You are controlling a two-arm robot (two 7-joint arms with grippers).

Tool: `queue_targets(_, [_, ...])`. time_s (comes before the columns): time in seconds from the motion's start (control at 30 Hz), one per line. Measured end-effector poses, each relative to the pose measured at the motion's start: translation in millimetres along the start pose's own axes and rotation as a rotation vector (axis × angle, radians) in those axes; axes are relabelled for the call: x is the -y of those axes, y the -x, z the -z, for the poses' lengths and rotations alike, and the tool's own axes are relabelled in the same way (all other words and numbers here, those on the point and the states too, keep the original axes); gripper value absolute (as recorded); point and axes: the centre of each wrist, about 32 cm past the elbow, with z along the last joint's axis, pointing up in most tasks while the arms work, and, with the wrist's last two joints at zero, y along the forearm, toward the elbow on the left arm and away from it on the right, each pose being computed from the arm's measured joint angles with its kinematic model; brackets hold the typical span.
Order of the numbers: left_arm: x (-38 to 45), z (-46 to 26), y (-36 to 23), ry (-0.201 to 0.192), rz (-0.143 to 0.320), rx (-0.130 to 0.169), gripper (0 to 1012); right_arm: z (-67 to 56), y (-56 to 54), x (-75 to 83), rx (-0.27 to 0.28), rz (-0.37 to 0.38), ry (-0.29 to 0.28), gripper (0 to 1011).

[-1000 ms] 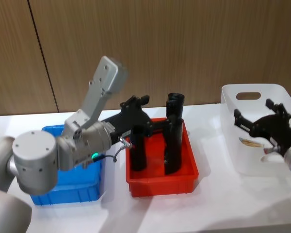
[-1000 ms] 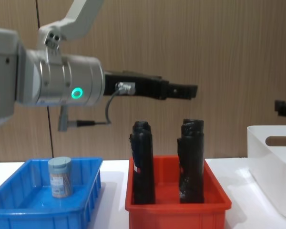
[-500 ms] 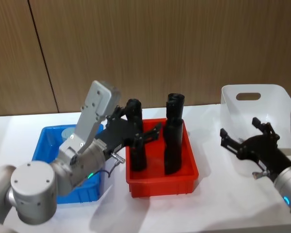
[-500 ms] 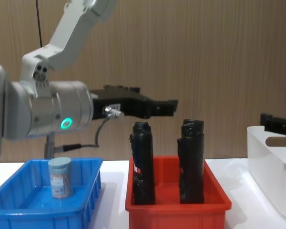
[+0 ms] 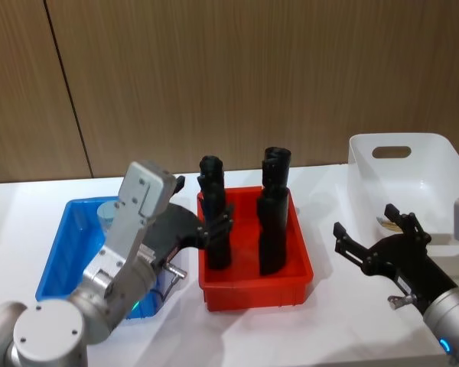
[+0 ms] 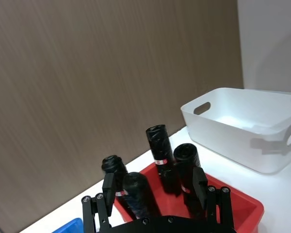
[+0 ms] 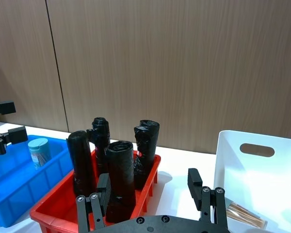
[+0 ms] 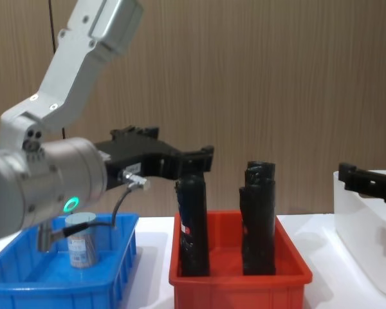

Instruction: Pick the cotton swabs from the blue box and place them into the white box.

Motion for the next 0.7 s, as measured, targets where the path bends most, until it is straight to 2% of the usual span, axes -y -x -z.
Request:
queue_targets(0.2, [-13.0, 9.7, 10.3, 0.018, -0.065, 0.009, 1004, 0.1, 0.8, 0.9, -0.001, -0.001, 0.000, 1002])
queue_targets(0.33, [-17.9, 12.7, 14.0, 0.025, -0.089, 0.012, 1004, 0.1, 0.8, 0.9, -0.001, -0.001, 0.000, 1002])
queue_targets(0.7, [-21.3, 14.9, 16.6, 0.031, -0.106, 0.013, 1004, 0.0, 0.6, 0.9, -0.001, -0.001, 0.000, 1002])
